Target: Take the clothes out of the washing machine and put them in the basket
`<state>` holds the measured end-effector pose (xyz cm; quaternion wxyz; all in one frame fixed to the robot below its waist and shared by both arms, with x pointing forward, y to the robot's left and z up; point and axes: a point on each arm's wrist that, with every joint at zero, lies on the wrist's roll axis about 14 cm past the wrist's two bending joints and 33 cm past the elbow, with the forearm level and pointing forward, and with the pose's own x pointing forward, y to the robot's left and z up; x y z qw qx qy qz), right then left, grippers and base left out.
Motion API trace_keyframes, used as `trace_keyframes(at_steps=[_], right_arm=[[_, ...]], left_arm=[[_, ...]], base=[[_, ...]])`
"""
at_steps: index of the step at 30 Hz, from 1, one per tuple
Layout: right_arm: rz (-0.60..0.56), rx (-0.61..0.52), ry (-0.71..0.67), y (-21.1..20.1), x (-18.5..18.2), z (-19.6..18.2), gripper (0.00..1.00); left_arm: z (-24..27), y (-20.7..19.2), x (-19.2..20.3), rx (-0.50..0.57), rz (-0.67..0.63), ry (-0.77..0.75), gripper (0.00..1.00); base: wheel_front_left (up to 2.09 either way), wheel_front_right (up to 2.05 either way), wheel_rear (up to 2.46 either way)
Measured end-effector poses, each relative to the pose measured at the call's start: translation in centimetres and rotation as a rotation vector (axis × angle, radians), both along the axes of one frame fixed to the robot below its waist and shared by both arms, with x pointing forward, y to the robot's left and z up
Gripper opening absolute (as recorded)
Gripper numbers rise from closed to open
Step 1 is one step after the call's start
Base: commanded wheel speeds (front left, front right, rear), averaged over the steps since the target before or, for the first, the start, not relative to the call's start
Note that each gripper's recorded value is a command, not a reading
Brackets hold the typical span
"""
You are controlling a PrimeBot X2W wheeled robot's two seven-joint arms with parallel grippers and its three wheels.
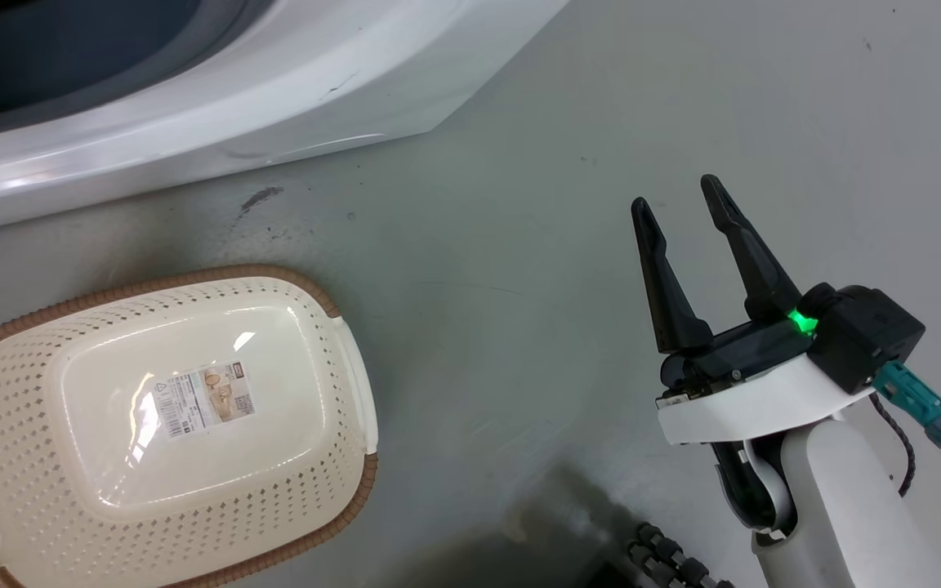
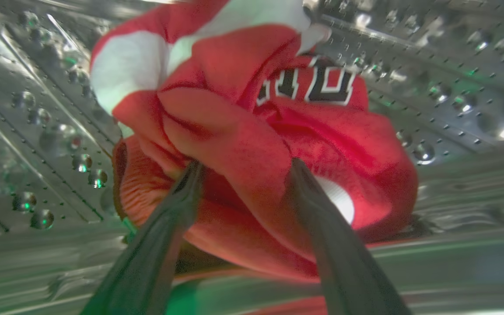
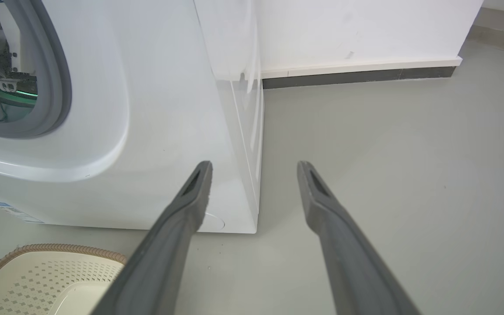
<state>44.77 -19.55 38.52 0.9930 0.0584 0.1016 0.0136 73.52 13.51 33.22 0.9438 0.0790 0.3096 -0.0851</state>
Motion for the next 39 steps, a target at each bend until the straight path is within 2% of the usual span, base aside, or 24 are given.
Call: trace_keyframes(at_steps=[3, 4, 5, 6, 12, 17, 23, 30, 39], right_arm=[[-0.009, 0.003, 0.008, -0.2, -0.2, -0.2, 1.00], [-0.011, 0.002, 0.010, -0.3, -0.2, -0.3, 1.00], [-0.014, 0.004, 0.011, -0.4, -0.2, -0.3, 1.00], [-0.017, 0.006, 0.012, -0.5, -0.3, -0.3, 1.00], [-0.027, 0.003, 0.012, -0.8, -0.3, -0.2, 1.00], [-0.035, 0.003, 0.007, -1.1, -0.3, 0.0, 1.00], [-0.026, -0.011, -0.026, -1.0, -0.1, 1.2, 1.00], [-0.012, -0.024, -0.075, -0.5, -0.5, 3.5, 1.00], [-0.006, -0.016, -0.114, 0.1, -2.6, 5.8, 1.00]], left_arm=[[-1.0, 0.0, -0.2, 0.017, 0.006, 0.085, 1.00], [-1.1, 0.0, -0.1, 0.020, 0.007, 0.097, 0.90], [-1.2, 0.1, -0.1, 0.033, 0.005, 0.111, 0.38], [-1.5, 0.2, -0.2, 0.038, 0.012, 0.135, 0.00], [-1.7, 0.6, -0.3, 0.055, 0.023, 0.166, 0.00], [0.2, 0.0, 0.4, 0.025, 0.013, 0.045, 0.00], [2.3, -1.2, -0.8, -0.027, -0.014, -0.131, 0.00], [6.6, -2.0, -3.5, -0.104, -0.024, -0.347, 0.00], [10.9, -1.9, -8.5, -0.183, 0.010, -0.445, 0.00]], base=[[0.00, 0.00, 0.00], [0.00, 0.00, 0.00], [0.00, 0.00, 0.00], [0.00, 0.00, 0.00], [0.00, 0.00, 0.00], [0.00, 0.00, 0.00], [0.00, 0.00, 0.00], [0.00, 0.00, 0.00], [0.00, 0.00, 0.00]])
